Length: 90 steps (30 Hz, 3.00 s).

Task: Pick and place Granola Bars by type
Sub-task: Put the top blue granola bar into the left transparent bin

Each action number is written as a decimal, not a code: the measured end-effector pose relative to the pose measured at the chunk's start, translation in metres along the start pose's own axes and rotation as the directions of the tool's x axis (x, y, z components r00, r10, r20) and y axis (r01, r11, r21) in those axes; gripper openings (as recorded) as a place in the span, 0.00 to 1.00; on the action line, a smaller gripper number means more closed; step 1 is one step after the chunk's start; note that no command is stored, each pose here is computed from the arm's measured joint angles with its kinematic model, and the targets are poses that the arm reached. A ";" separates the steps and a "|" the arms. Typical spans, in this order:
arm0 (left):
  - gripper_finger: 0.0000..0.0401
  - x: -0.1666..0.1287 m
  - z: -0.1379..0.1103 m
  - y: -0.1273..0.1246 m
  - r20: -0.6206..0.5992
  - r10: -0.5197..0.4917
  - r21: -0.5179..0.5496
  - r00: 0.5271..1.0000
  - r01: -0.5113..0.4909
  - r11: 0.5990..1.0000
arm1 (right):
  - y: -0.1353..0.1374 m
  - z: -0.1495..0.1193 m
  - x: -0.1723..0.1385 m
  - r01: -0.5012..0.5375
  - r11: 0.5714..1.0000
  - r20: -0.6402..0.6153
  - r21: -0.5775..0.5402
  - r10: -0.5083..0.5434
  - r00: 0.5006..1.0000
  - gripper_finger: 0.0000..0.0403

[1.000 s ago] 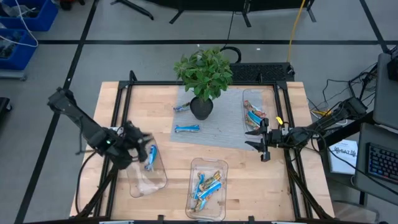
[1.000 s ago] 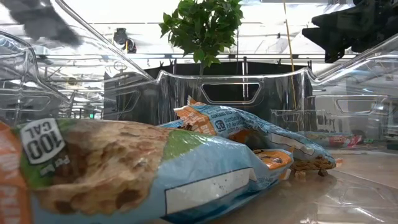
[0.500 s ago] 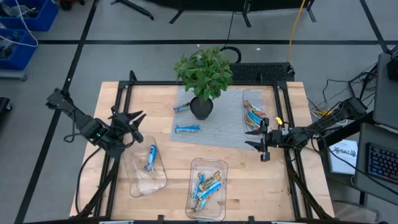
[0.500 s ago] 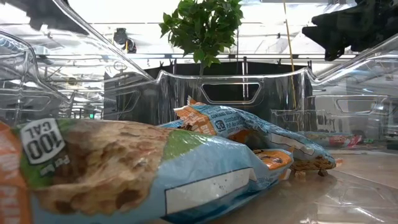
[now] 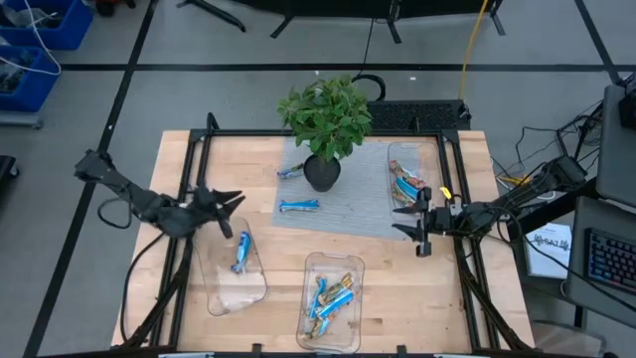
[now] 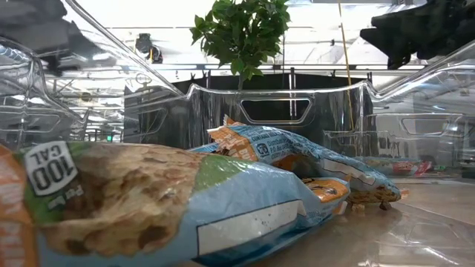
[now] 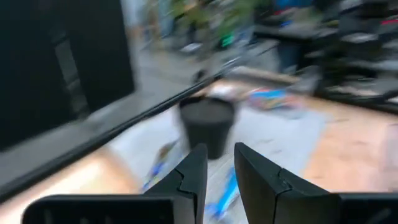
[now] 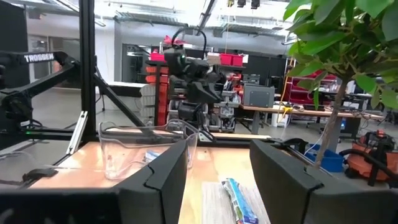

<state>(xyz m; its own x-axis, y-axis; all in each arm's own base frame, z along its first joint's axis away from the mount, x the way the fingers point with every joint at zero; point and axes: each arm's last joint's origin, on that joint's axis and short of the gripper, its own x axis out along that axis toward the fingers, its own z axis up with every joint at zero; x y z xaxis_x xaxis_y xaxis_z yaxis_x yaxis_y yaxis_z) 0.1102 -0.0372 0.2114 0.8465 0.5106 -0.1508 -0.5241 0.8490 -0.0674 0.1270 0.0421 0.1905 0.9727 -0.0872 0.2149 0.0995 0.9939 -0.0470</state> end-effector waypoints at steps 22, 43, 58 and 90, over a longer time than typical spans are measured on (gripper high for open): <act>0.14 0.057 -0.004 0.080 0.126 -0.017 -0.062 0.992 0.025 0.998 | -0.003 0.001 0.001 0.027 0.999 0.014 -0.023 -0.027 1.000 0.41; 0.39 0.166 0.014 0.105 -0.594 0.018 -0.027 0.804 -0.042 0.999 | -0.005 0.001 0.001 0.078 0.996 0.003 -0.036 -0.078 0.997 0.41; 0.47 0.222 -0.029 0.083 -0.742 0.086 0.074 0.665 -0.047 0.996 | -0.005 0.000 0.001 0.075 0.997 -0.003 -0.021 -0.075 0.997 0.41; 0.06 0.200 0.013 0.069 -0.656 0.132 0.099 0.743 -0.089 0.991 | -0.005 -0.001 0.001 0.072 0.997 -0.008 -0.005 -0.072 0.997 0.41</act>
<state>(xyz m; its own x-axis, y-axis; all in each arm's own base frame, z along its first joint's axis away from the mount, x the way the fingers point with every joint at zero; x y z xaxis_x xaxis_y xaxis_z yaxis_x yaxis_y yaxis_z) 0.2443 0.1253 0.1890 0.4984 0.4025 -0.7678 -0.5852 0.8096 0.0446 0.1278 0.0375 0.1905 0.9647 -0.1595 0.2095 0.1707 0.9847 -0.0362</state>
